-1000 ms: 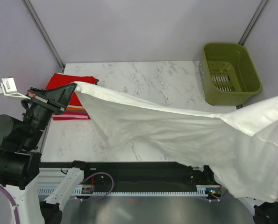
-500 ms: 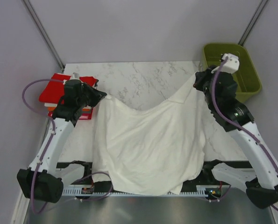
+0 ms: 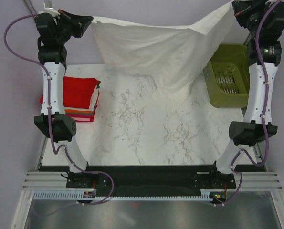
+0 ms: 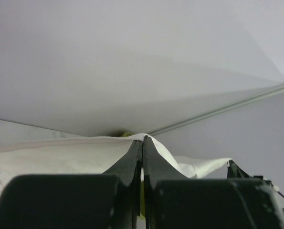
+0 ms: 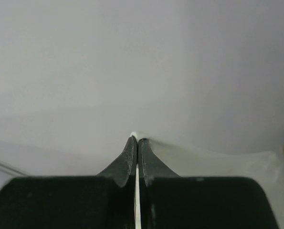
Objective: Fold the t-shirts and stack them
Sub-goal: Flatten the tshirt out
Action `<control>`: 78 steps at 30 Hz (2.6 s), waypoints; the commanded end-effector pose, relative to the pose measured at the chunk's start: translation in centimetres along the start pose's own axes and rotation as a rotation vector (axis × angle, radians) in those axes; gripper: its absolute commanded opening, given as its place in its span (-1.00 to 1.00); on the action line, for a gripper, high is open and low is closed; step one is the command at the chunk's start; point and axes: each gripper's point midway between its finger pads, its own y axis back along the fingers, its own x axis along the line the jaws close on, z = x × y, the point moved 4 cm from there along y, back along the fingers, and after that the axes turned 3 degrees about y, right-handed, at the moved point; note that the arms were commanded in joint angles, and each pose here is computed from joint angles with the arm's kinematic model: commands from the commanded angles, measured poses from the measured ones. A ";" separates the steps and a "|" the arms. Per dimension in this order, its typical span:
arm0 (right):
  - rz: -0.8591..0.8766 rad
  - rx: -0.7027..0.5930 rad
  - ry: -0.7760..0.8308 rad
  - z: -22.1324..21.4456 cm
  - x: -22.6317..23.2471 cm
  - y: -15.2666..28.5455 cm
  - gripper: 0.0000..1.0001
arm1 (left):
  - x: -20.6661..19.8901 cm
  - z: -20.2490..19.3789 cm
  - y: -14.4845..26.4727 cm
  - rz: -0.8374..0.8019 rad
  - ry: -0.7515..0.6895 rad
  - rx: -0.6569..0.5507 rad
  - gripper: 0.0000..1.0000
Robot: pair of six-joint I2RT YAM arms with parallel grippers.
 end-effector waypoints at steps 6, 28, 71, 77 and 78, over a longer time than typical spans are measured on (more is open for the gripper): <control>0.312 0.202 -0.099 -3.9 1.7 1.0 -1.00 | 2.1 -1.8 -1.3 -0.050 0.033 0.101 -0.95; 0.019 0.400 0.034 -13.8 -8.2 12.7 -1.00 | 18.7 -13.6 7.5 0.242 0.073 0.224 -0.96; 0.346 0.072 -0.132 2.1 2.2 -1.0 -1.00 | 2.5 -1.6 2.5 0.045 -0.024 -0.048 -0.95; 0.515 -0.098 -0.201 7.7 3.8 0.4 -1.00 | -3.3 2.3 0.2 -0.102 -0.055 -0.098 -0.95; 0.525 -0.106 -0.191 8.1 3.8 0.6 -1.00 | -4.4 2.7 0.5 -0.124 -0.066 -0.114 -0.95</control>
